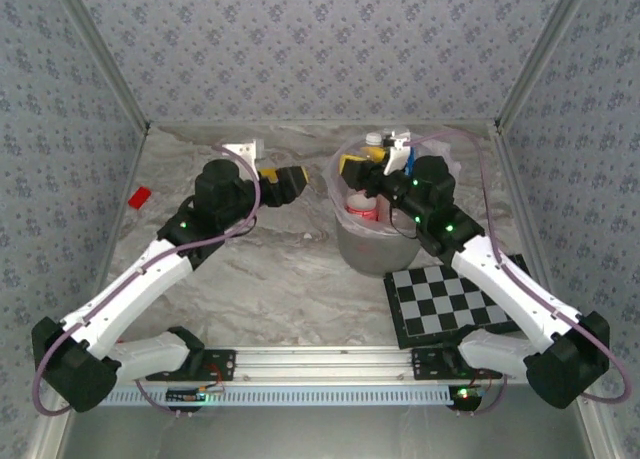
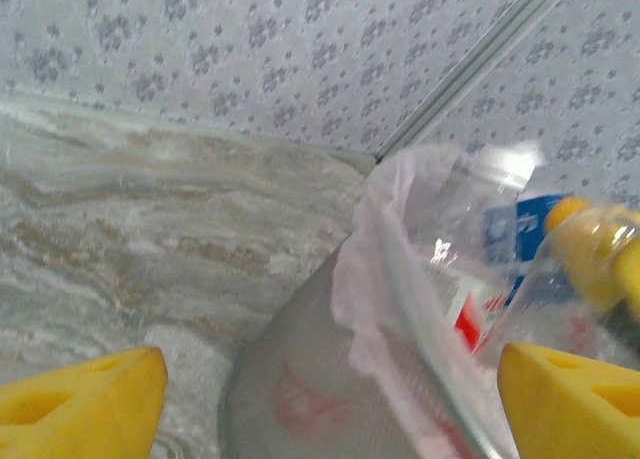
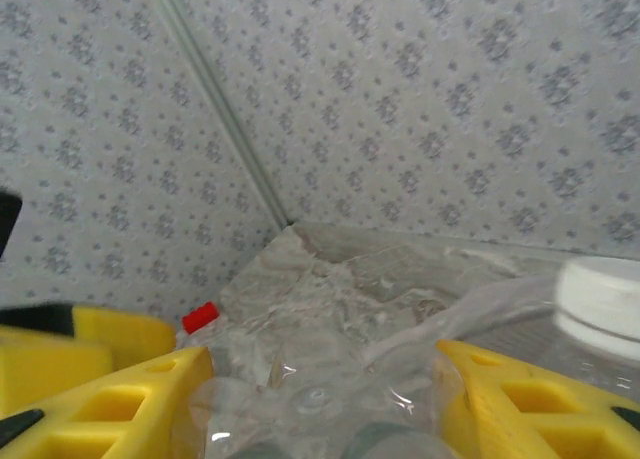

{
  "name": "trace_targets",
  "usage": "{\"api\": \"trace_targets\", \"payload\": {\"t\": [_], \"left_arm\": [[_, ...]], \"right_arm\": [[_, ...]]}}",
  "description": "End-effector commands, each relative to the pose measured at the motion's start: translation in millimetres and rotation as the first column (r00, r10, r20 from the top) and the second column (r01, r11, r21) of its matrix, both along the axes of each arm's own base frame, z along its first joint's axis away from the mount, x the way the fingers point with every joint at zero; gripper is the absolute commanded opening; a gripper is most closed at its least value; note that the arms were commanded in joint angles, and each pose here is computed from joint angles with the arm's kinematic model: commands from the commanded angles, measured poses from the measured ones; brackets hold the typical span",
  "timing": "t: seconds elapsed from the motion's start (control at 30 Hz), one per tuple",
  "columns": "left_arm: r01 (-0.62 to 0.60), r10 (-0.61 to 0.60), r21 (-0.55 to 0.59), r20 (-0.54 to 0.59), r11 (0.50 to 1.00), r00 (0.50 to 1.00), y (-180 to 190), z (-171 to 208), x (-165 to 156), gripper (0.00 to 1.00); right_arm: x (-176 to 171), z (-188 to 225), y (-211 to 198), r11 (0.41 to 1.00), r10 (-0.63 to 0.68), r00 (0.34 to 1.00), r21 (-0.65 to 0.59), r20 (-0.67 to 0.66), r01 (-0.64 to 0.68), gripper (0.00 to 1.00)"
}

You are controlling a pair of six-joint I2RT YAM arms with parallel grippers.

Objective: Put the plastic bottles in the bin

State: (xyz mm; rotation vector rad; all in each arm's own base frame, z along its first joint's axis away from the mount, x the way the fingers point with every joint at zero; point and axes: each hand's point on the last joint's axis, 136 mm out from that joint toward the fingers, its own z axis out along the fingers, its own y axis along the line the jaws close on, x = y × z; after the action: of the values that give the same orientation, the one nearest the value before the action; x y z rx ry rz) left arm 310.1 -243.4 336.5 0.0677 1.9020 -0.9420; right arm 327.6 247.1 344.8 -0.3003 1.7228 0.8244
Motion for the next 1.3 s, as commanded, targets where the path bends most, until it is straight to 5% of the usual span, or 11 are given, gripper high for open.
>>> {"api": "trace_targets", "payload": {"t": [0.0, 0.1, 0.33, 0.47, 0.97, 1.27], "left_arm": [[0.026, -0.026, 0.012, 0.037, 1.000, 0.999, -3, 19, 3, 0.86], [0.040, -0.040, 0.007, 0.036, 0.999, 0.999, -9, 23, 6, 0.86], [0.065, -0.065, -0.003, 0.030, 0.998, 0.997, -16, 24, 8, 0.86], [0.064, -0.064, -0.002, 0.025, 0.998, 0.998, -15, 20, 7, 0.86], [0.059, -0.060, -0.008, -0.011, 0.998, 0.998, -9, -2, -1, 0.86], [0.081, -0.082, -0.024, -0.036, 0.996, 0.996, -17, -10, 1, 0.86]], "right_arm": [[-66, -182, 1, 0.963, -0.019, 0.782, -0.223, -0.622, -0.154, 0.08], [-68, -173, 0, 0.960, -0.025, 0.796, -0.235, -0.605, -0.148, 0.13], [-57, -108, -25, 0.938, -0.096, 0.878, -0.337, -0.469, -0.078, 0.64], [-53, -68, -37, 0.935, -0.096, 0.908, -0.350, -0.408, -0.059, 0.80], [-31, 54, -37, 0.950, -0.040, 0.989, -0.311, -0.141, -0.006, 0.85], [7, 89, -44, 0.948, -0.104, 0.992, -0.310, -0.072, 0.077, 0.81]]}}
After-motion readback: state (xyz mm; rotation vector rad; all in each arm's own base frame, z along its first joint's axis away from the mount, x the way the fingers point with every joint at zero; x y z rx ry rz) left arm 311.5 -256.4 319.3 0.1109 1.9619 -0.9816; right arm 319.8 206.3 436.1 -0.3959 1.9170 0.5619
